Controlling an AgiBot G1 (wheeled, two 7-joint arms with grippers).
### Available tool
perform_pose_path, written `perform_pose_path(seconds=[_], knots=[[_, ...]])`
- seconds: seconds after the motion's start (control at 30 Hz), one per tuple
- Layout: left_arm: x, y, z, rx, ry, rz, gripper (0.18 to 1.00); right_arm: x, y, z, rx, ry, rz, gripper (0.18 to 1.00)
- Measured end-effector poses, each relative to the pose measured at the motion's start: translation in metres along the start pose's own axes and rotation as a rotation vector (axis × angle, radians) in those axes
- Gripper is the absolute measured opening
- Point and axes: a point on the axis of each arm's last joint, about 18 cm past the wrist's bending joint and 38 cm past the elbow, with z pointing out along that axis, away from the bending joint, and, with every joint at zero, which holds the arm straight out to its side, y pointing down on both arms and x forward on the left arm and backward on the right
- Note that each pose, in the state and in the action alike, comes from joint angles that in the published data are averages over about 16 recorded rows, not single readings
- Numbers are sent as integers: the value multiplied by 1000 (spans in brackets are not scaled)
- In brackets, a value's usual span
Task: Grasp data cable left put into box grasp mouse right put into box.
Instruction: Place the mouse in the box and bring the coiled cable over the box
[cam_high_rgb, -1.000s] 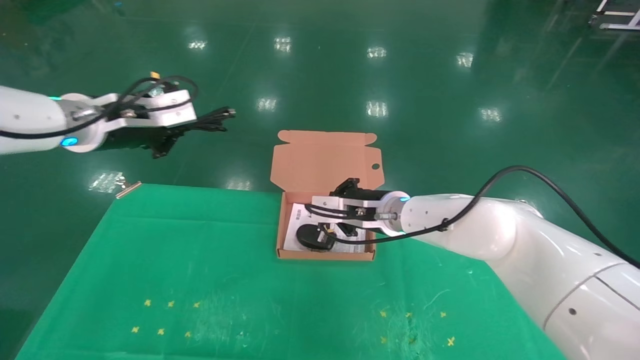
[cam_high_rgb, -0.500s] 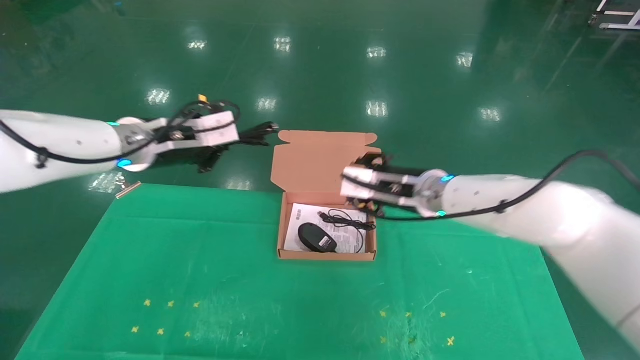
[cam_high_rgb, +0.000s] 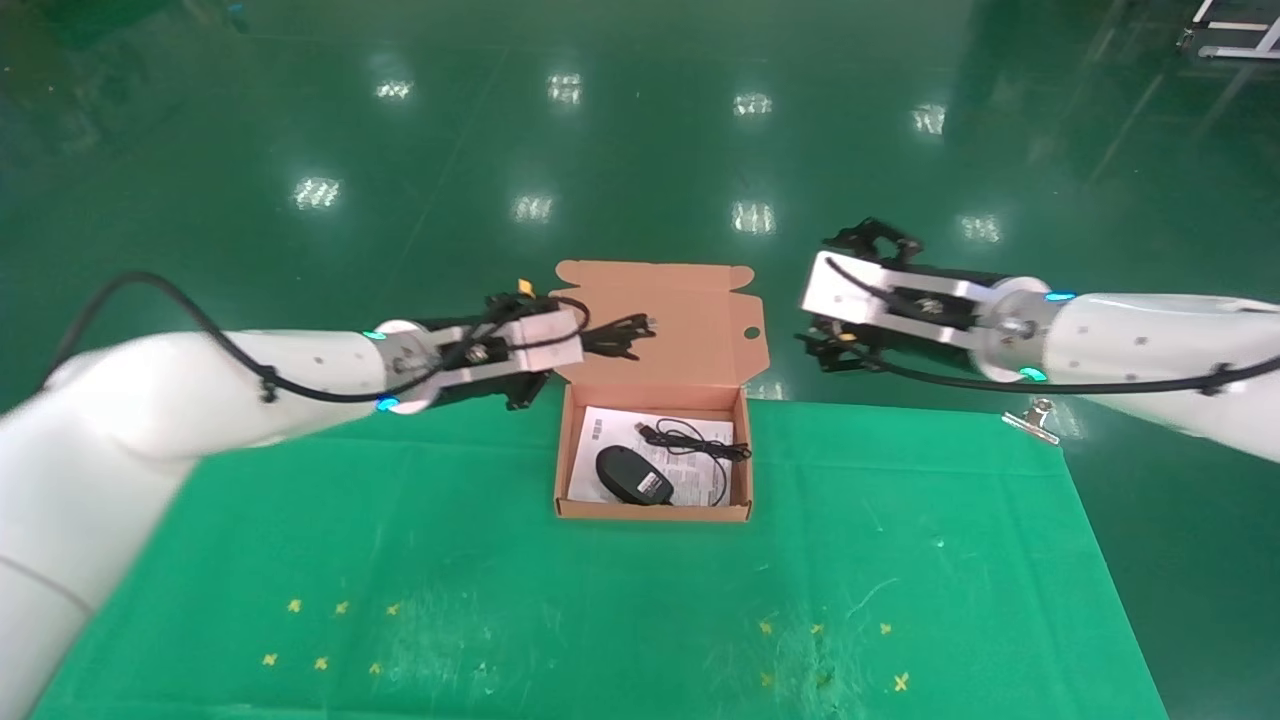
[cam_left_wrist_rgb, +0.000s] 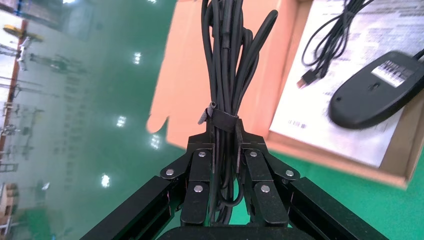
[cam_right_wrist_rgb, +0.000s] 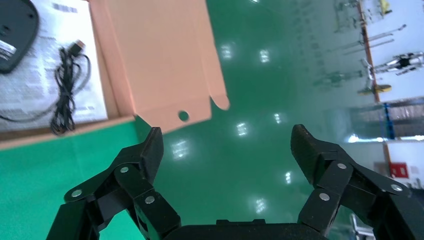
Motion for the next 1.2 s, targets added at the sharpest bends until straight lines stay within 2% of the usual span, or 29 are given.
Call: perform_pose_path(seconds=[0.23,0.4,0.73,1.2], knots=[[29,-10,23,43,40,30,247,12,15,-30,-25,28,17,967],[45,-16,30,75,63,45,247,16,19,-46,-36,39,20,994],[62,-25,36,115,89,40,247,19,19,-61,-46,49,14,1001],[65,-25,37,119,93,28,287,19,18,-63,-48,50,12,1001]])
